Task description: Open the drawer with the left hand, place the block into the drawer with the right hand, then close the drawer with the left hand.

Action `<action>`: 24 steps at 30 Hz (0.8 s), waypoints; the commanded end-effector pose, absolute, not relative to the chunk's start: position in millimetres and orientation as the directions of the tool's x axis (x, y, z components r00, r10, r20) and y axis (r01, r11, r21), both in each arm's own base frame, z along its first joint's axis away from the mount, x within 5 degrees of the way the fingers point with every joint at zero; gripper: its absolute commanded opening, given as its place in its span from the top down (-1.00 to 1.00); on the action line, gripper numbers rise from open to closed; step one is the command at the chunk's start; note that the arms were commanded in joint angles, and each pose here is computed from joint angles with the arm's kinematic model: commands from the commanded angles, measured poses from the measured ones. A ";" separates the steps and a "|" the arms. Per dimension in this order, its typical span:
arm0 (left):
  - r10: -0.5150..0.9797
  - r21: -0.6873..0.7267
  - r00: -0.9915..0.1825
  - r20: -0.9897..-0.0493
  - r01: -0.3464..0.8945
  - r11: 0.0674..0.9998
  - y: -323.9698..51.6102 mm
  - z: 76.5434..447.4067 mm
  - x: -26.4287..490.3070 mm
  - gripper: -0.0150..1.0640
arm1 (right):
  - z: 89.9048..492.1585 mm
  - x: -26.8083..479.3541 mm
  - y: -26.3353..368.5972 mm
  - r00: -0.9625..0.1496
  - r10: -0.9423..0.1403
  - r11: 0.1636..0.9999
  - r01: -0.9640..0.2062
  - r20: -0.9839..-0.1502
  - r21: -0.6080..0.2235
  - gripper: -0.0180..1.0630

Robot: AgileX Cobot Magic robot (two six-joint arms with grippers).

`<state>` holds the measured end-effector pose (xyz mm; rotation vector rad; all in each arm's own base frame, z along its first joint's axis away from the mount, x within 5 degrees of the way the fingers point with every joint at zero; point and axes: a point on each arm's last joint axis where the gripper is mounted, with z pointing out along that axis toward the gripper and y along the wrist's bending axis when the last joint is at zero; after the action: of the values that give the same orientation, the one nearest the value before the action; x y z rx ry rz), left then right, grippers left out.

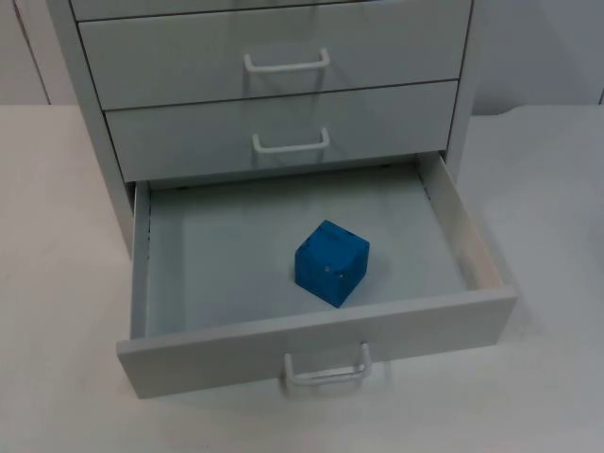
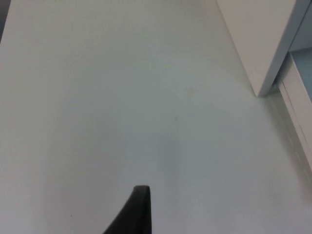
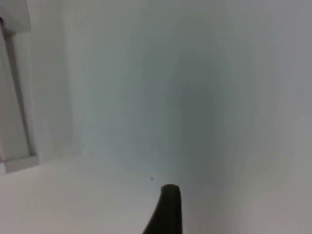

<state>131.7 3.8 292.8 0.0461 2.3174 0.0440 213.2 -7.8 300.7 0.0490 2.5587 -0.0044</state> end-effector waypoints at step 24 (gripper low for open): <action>-0.024 -0.040 -0.650 -0.760 0.010 0.999 -0.7 295.6 133.1 -0.98 | 308.7 164.7 -3.2 -0.746 -0.022 1.000 -0.020 -0.666 -0.011 -0.79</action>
<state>133.1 -0.4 294.5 0.0065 2.2933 -0.0359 164.5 -4.5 308.0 -0.0133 2.4329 -0.0081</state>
